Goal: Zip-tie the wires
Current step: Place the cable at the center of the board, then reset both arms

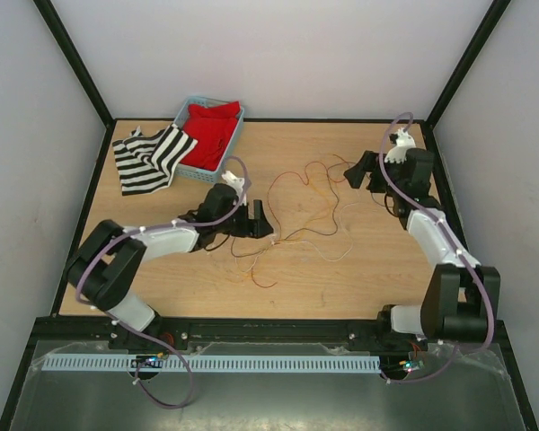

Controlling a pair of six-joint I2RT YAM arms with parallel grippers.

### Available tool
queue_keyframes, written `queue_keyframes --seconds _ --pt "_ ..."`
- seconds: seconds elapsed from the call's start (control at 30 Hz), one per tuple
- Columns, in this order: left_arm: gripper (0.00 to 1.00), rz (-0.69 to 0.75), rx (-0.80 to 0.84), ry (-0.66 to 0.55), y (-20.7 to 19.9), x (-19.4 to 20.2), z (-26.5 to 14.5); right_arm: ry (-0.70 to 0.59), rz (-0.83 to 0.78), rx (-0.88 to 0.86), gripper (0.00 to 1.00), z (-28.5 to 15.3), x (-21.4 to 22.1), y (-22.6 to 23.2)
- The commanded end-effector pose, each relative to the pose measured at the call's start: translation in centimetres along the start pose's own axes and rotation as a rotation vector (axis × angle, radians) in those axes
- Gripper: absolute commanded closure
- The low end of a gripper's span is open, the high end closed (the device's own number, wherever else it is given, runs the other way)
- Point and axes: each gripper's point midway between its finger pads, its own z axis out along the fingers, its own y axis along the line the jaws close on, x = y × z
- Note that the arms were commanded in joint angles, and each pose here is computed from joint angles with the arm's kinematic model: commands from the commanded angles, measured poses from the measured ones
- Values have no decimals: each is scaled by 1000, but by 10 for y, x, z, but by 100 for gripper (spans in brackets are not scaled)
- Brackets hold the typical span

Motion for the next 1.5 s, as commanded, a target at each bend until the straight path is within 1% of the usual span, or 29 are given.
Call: queue_keyframes --seconds 0.0,0.07,0.1,0.2,0.3,0.37,0.43,0.5,0.63,0.73,0.87,0.93,1.0,1.07,1.17,1.3,1.4,1.47 --pt "14 95 4 -107 -6 -30 -25 -160 -53 -31 1 -23 -29 12" --pt "4 114 33 -145 -12 -43 -38 -179 -75 -23 1 -31 -29 12" --pt "1 113 43 -168 -13 -51 -48 -187 -83 -15 1 -35 -28 11" --pt "1 81 41 -263 -4 -74 -81 -231 -97 28 1 -46 -24 2" --pt "1 65 -12 -399 15 -97 -119 -297 -120 127 1 -54 -9 -19" --pt "1 104 -93 -499 31 -114 -144 -351 -116 240 1 -61 1 -42" --pt "1 145 -207 -581 48 -126 -166 -385 -105 312 1 -66 12 -58" --pt "1 165 -344 -650 67 -137 -188 -395 -99 344 1 -66 24 -67" --pt "1 155 -563 -723 102 -146 -225 -367 -97 359 1 -57 44 -77" --pt "1 85 -630 -744 122 -143 -238 -407 -115 341 1 -54 51 -75" --pt "1 2 -670 -758 142 -140 -245 -414 -197 335 1 -42 63 -66" --pt "1 -34 -708 -767 154 -137 -250 -442 -255 320 1 -39 65 -57" --pt "1 -58 -734 -769 165 -135 -254 -458 -278 315 1 -38 70 -56" --pt "1 -65 -763 -760 175 -133 -257 -468 -295 308 1 -38 73 -54" --pt "1 -47 -799 -722 188 -130 -253 -445 -316 306 1 -33 79 -52" --pt "1 -16 -854 -677 205 -124 -248 -456 -340 348 1 -28 82 -53" --pt "1 -9 -906 -625 224 -114 -242 -418 -328 375 1 -24 85 -58" --pt "1 -20 -937 -602 237 -106 -237 -427 -330 381 1 -24 83 -57"
